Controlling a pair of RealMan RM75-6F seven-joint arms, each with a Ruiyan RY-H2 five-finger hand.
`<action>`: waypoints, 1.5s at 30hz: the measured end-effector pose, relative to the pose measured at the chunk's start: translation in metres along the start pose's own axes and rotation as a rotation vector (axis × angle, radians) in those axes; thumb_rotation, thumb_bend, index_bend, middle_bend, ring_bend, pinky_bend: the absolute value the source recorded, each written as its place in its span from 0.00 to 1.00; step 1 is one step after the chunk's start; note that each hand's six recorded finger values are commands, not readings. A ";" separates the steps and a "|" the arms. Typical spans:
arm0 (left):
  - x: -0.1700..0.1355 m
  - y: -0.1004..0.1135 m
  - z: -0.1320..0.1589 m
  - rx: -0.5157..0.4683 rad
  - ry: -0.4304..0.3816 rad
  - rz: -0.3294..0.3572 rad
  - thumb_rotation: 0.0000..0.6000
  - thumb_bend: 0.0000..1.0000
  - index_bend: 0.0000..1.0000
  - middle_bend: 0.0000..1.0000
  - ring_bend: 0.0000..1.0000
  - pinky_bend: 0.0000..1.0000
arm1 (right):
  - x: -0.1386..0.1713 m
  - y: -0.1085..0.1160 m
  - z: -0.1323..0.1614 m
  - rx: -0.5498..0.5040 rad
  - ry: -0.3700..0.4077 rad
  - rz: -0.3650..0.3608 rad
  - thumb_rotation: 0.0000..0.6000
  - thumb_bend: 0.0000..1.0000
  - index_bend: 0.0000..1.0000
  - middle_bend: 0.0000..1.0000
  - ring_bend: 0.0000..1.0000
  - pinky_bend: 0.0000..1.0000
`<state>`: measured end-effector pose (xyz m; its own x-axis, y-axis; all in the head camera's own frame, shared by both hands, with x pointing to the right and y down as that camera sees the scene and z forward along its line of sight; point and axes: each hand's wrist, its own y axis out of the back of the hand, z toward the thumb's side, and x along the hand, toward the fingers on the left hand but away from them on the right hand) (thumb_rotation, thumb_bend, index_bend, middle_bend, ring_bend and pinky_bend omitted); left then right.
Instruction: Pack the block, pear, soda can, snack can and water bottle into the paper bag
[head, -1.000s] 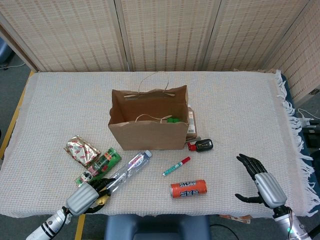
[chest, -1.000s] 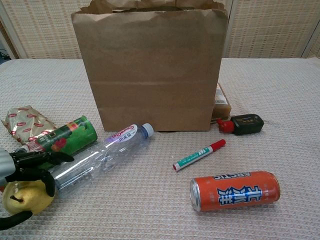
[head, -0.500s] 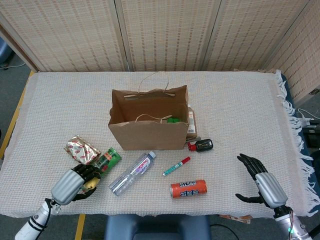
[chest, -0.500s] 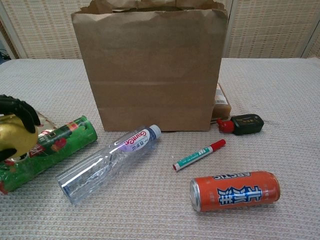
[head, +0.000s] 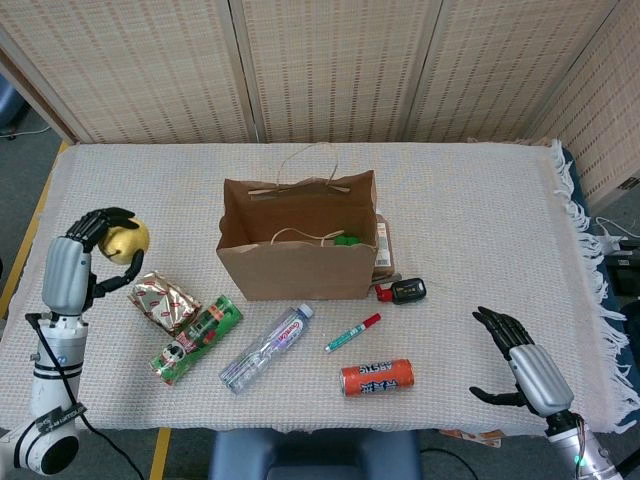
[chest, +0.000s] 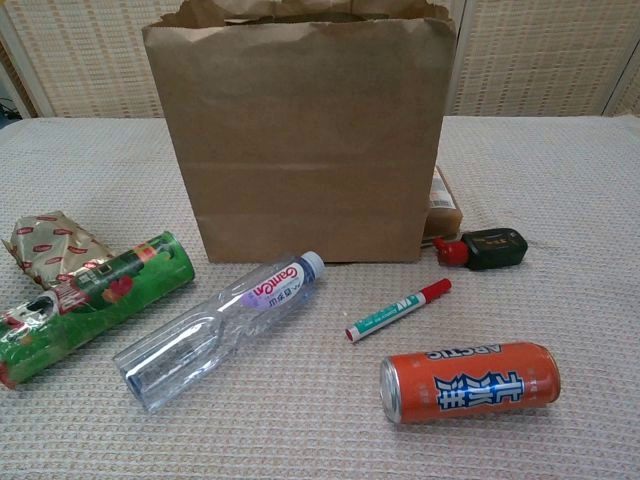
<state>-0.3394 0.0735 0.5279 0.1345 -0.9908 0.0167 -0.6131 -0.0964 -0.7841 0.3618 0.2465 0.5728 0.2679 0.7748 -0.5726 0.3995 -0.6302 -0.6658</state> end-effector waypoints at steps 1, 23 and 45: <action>0.010 -0.001 0.007 -0.035 0.003 0.006 1.00 0.68 0.73 0.71 0.69 0.80 | 0.000 0.000 0.000 0.002 0.001 0.001 1.00 0.03 0.00 0.00 0.00 0.00; 0.073 -0.162 0.124 -0.099 -0.077 -0.301 1.00 0.40 0.37 0.28 0.28 0.37 | 0.002 0.005 -0.004 -0.024 -0.012 0.007 1.00 0.03 0.00 0.00 0.00 0.00; 0.049 -0.139 0.113 -0.124 -0.033 -0.329 1.00 0.36 0.16 0.08 0.09 0.18 | 0.002 0.006 -0.004 -0.001 -0.013 -0.009 1.00 0.03 0.00 0.00 0.00 0.00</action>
<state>-0.1593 0.0494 0.5674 0.3644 -0.9011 0.2348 -0.6225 -0.4233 -0.6582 0.3678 0.2449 0.5696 0.2529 0.7798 -0.5727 0.4025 -0.6231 -0.6706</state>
